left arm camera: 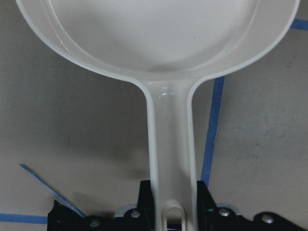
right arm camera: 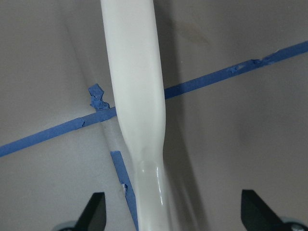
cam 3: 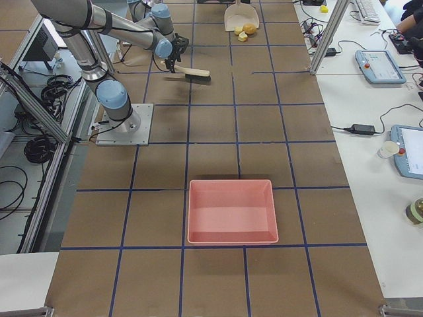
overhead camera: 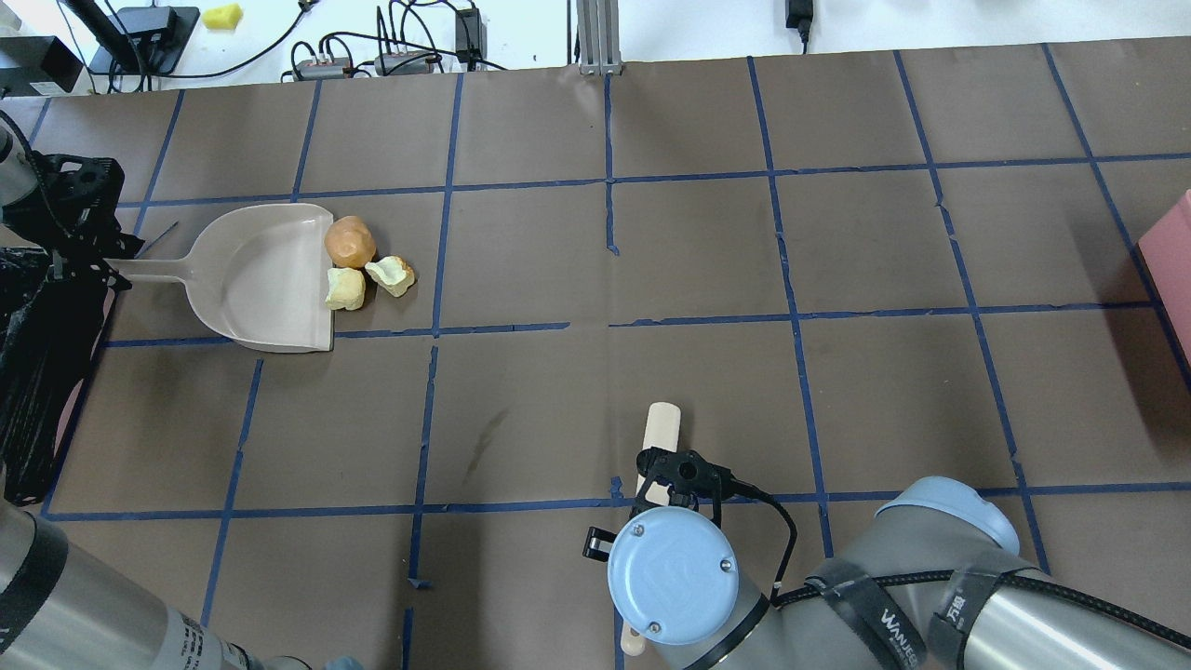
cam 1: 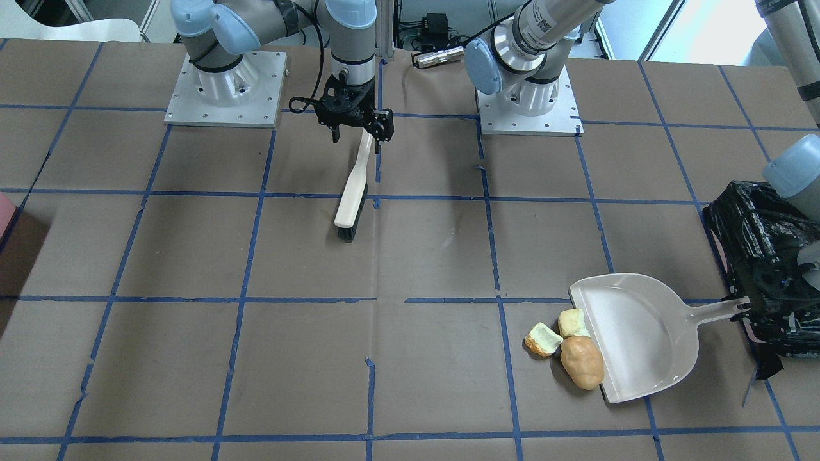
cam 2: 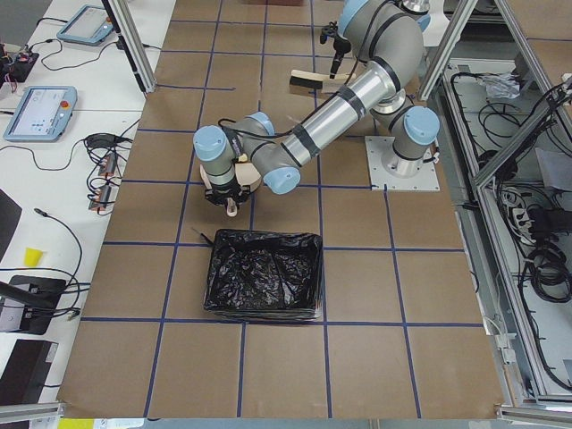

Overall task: Sweep and dump trash in nearest bin
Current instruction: 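Lift the brush with the right gripper and bring it toward the dustpan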

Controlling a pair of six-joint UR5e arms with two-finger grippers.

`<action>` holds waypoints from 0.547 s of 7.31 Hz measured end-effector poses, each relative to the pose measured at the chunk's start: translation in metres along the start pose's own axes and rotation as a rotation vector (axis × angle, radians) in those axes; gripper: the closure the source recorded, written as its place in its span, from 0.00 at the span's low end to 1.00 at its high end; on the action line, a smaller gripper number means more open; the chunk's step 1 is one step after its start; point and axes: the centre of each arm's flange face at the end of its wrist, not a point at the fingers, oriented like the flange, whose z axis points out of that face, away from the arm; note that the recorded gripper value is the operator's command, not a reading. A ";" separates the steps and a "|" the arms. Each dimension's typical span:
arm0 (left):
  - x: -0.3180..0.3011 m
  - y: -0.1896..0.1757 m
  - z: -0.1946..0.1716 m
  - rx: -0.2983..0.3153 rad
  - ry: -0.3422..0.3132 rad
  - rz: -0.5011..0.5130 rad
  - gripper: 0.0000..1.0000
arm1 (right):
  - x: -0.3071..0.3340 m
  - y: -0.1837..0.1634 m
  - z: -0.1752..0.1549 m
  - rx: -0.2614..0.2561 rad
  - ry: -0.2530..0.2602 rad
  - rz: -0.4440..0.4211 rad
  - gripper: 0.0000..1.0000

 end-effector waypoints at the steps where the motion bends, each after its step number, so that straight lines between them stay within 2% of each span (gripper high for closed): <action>1: 0.001 -0.002 0.002 0.000 0.000 0.003 0.93 | -0.002 0.003 0.003 -0.002 0.000 0.003 0.02; 3: 0.000 -0.012 0.003 -0.003 -0.002 0.018 0.93 | -0.008 0.011 0.012 0.001 0.007 -0.006 0.04; 4: 0.000 -0.018 0.002 -0.005 -0.003 0.028 0.93 | -0.010 0.012 0.015 0.005 0.008 -0.007 0.08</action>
